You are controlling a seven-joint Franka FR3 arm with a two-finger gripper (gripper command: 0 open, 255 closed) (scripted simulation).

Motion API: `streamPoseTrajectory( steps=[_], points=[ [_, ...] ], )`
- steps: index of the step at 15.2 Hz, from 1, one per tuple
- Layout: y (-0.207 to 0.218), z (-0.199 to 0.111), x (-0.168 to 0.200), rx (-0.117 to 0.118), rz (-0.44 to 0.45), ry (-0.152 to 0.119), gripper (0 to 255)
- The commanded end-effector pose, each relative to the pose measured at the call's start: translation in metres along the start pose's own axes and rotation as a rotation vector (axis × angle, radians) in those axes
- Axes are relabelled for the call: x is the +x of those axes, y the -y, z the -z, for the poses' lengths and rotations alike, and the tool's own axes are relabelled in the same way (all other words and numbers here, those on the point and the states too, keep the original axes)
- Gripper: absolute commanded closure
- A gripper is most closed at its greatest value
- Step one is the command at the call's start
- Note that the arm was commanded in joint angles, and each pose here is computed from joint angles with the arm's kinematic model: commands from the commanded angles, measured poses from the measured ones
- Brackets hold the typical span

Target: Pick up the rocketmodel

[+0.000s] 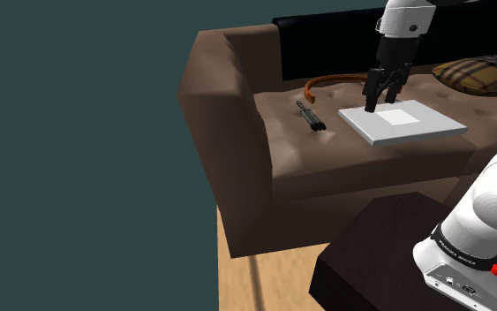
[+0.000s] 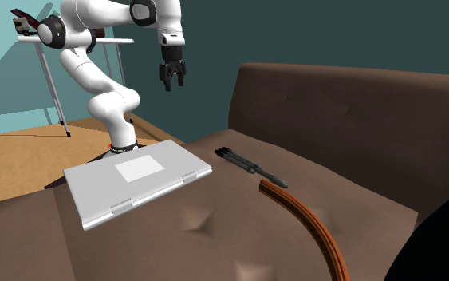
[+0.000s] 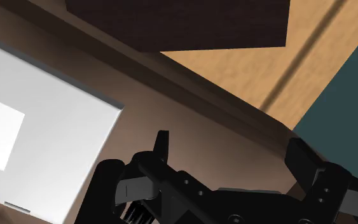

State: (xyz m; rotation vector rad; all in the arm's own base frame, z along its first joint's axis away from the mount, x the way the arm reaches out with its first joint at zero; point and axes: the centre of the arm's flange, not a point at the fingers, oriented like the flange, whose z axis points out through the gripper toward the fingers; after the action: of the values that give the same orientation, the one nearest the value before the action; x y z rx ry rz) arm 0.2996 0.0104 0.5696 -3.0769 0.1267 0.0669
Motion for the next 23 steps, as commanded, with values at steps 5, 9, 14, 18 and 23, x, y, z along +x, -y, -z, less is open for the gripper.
streamPoseTrajectory(
  steps=[5, 9, 14, 18, 23],
  points=[
    [-0.010, -0.019, 0.048, -0.007, -0.045, -0.002, 0],
    [-0.023, -0.037, 0.095, -0.014, -0.090, -0.003, 0],
    [-0.042, -0.060, 0.154, -0.023, -0.147, -0.005, 0],
    [-0.059, -0.078, 0.199, -0.030, -0.192, -0.007, 0],
    [-0.084, -0.100, 0.256, -0.038, -0.249, -0.009, 0]
  ],
)
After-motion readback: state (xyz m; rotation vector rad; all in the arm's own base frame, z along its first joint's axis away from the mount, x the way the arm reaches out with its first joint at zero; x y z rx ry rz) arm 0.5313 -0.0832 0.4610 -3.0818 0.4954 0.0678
